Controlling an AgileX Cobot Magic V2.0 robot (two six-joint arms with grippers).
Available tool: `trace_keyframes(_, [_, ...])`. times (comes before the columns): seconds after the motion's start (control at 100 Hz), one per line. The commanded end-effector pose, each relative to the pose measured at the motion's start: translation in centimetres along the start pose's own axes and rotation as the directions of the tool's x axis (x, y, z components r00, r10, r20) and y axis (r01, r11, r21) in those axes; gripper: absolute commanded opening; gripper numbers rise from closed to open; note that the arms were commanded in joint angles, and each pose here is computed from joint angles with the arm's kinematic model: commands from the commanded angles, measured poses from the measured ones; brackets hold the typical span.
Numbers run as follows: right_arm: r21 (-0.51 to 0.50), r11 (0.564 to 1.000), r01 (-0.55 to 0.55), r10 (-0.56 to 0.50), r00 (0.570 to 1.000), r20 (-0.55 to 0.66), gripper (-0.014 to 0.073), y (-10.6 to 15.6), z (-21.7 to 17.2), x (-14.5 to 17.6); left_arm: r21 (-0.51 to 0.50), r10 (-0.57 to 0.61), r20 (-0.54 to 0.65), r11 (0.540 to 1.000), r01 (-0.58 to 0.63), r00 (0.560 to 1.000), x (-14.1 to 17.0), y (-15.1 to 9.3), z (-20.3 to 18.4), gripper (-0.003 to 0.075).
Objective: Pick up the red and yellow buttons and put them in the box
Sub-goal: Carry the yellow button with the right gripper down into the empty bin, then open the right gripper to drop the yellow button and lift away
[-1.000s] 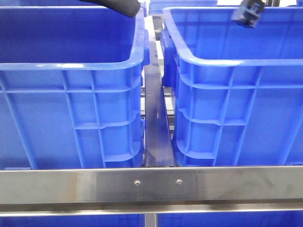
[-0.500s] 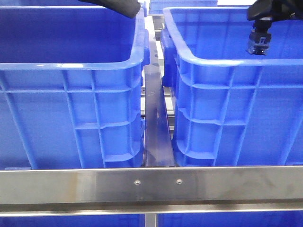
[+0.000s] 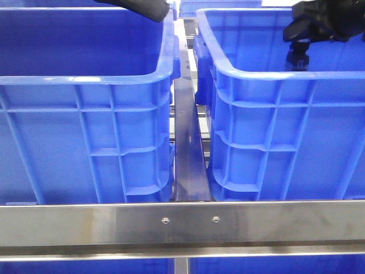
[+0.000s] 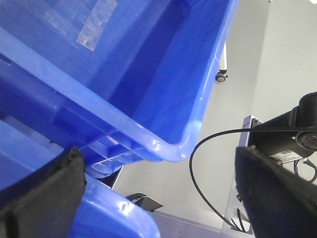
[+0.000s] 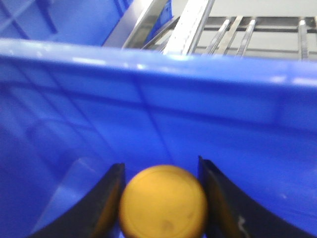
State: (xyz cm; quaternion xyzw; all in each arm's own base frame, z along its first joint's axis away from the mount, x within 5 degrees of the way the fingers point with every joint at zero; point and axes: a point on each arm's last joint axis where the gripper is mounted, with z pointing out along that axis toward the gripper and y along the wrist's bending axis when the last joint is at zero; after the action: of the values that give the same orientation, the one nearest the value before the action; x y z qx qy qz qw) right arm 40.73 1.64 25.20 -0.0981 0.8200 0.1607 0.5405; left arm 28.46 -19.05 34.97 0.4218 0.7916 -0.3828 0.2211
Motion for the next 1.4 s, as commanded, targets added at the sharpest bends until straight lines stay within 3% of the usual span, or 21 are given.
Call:
trace_keyframes(0.0, [-0.039,0.999,-0.002,0.006,0.994,0.106,0.0256,0.6,-0.8,-2.8,0.031,0.028,0.090,0.999,-0.031,0.996,-1.2,-2.2,-1.6,0.0586])
trace_keyframes(0.45, [-0.045,0.999,0.026,-0.023,0.998,0.064,0.0256,-0.1,2.5,-1.4,0.031,0.028,0.090,0.999,-0.031,0.996,-1.2,-2.2,-1.6,0.0586])
trace_keyframes(1.05, [-0.006,1.000,0.022,-0.021,0.999,0.045,0.0259,-0.5,2.8,-1.0,0.031,0.028,0.090,0.999,-0.031,0.996,-1.2,-2.2,-1.6,0.0586])
trace_keyframes(1.12, [-0.006,1.000,0.022,-0.021,0.999,0.045,0.0296,-0.5,2.8,-1.0,0.031,0.028,0.090,0.999,-0.031,0.996,-1.2,-2.2,-1.6,0.0586])
trace_keyframes(1.29, [0.001,1.000,0.021,-0.021,0.999,0.042,0.0511,-0.6,2.8,-1.0,0.031,0.028,0.090,0.999,-0.031,0.996,-1.2,-2.2,-1.6,0.0586])
trace_keyframes(1.39, [0.009,1.000,0.021,-0.021,0.999,0.040,0.0540,-0.6,2.8,-1.0,0.031,0.028,0.090,0.999,-0.031,0.996,-1.2,-2.2,-1.6,0.0586])
